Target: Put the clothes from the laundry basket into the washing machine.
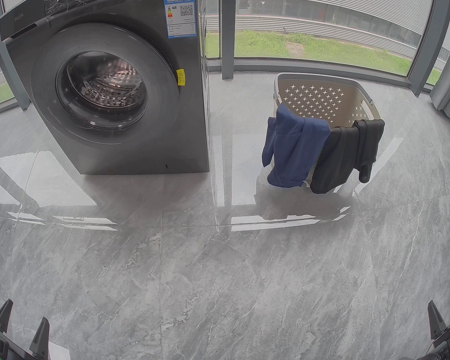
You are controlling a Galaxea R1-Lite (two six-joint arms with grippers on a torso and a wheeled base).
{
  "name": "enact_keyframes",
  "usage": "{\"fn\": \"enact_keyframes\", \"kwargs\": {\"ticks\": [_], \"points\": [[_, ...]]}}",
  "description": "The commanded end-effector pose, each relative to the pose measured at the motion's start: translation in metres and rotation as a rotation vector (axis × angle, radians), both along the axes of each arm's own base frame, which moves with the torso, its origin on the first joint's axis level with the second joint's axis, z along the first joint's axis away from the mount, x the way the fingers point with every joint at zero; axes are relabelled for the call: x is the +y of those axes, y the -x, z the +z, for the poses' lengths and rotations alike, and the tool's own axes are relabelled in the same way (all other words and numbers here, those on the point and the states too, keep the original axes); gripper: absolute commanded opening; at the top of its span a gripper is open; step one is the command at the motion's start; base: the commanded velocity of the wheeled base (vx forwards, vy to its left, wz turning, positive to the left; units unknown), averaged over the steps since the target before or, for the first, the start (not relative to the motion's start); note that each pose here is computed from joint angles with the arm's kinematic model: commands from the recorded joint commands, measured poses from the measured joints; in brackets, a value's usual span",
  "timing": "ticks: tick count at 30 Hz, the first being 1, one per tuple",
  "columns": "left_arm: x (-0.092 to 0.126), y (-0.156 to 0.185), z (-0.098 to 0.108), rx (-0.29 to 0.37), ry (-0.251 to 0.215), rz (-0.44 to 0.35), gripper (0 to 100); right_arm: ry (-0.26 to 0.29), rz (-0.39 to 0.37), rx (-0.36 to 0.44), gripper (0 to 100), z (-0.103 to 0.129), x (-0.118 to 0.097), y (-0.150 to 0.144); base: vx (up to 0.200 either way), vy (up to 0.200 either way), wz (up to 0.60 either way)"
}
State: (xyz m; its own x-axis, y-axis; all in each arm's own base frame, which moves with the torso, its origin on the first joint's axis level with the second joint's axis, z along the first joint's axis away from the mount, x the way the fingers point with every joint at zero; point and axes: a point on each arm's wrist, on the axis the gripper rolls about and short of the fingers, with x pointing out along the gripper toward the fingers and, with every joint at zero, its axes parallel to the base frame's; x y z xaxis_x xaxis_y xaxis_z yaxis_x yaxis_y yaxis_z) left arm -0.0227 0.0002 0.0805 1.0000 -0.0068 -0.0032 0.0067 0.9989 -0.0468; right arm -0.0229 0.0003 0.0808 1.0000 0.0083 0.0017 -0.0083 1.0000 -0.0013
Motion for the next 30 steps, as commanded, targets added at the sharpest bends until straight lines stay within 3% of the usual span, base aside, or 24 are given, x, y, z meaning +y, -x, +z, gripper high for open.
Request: {"fn": "enact_keyframes", "kwargs": {"ticks": [1, 21, 30], "points": [[0.0, 0.0001, -0.0053, 0.0, 0.004, 0.001, 100, 0.0, 0.001, 0.002, 100, -0.0053, 0.0, -0.0001, 0.0, -0.2, 0.0], [0.0001, 0.0001, -0.0053, 0.0, 0.007, 0.005, 100, 0.0, -0.001, 0.0, 100, -0.0052, 0.0, -0.0001, 0.0, -0.2, 0.0], [0.0001, 0.0001, -0.0053, 0.0, 0.005, 0.005, 100, 0.002, 0.001, 0.002, 100, -0.0053, 0.0, -0.0001, 0.0, 0.0, 0.0]]}}
